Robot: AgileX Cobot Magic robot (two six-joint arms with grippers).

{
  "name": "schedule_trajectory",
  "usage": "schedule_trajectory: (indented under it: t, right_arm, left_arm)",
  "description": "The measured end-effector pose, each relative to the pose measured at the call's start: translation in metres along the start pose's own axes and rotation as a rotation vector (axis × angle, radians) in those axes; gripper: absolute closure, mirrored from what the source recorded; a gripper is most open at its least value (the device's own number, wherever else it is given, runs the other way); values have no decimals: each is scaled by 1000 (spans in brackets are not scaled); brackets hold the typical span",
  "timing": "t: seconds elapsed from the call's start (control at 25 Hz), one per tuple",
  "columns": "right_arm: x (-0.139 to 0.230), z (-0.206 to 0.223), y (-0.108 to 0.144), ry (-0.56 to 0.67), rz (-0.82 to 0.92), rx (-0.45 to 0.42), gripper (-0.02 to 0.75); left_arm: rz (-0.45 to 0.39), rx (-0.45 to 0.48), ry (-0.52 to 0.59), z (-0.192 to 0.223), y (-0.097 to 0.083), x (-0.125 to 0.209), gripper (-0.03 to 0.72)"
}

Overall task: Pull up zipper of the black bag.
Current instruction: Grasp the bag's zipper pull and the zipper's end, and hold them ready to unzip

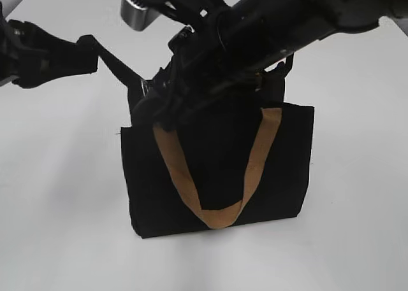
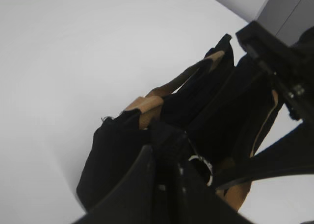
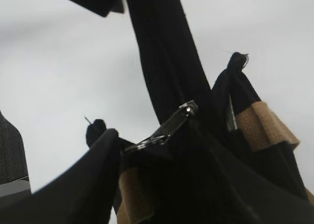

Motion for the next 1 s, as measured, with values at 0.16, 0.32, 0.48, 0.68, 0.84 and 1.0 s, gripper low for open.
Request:
schedule_trajectory:
  t: [0.16, 0.32, 0.48, 0.68, 0.84, 1.0]
  right_arm:
    - [6, 9, -3, 14, 8, 3, 374]
    - [4, 10, -7, 6, 15, 22, 376]
    - [2, 10, -12, -9, 27, 50, 391]
    - [2, 10, -12, -9, 26, 51, 538]
    - [3, 10, -12, -1, 13, 52, 653]
    - [6, 5, -9, 26, -15, 42, 727]
  left_arm:
    - [-62, 13, -33, 0, -2, -6, 659]
    - [-108, 26, -56, 0, -4, -11, 659]
    - [-127, 39, -64, 0, -7, -12, 659]
    - [-130, 43, -64, 0, -7, -13, 659]
    - [-98, 32, -49, 0, -6, -10, 659]
    - [-46, -10, -33, 0, 2, -6, 659]
Point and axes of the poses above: a point on each arm's last joint axis where the gripper is mounted, z pointing out along that axis toward the gripper, y along the wrist's bending axis when the last joint is at zero, x = y × z, the point moved 10 cm from there along z, pointing out along that axis toward the gripper, and after that the axes turned 4 degrees about -z, right-handed, at the moved point
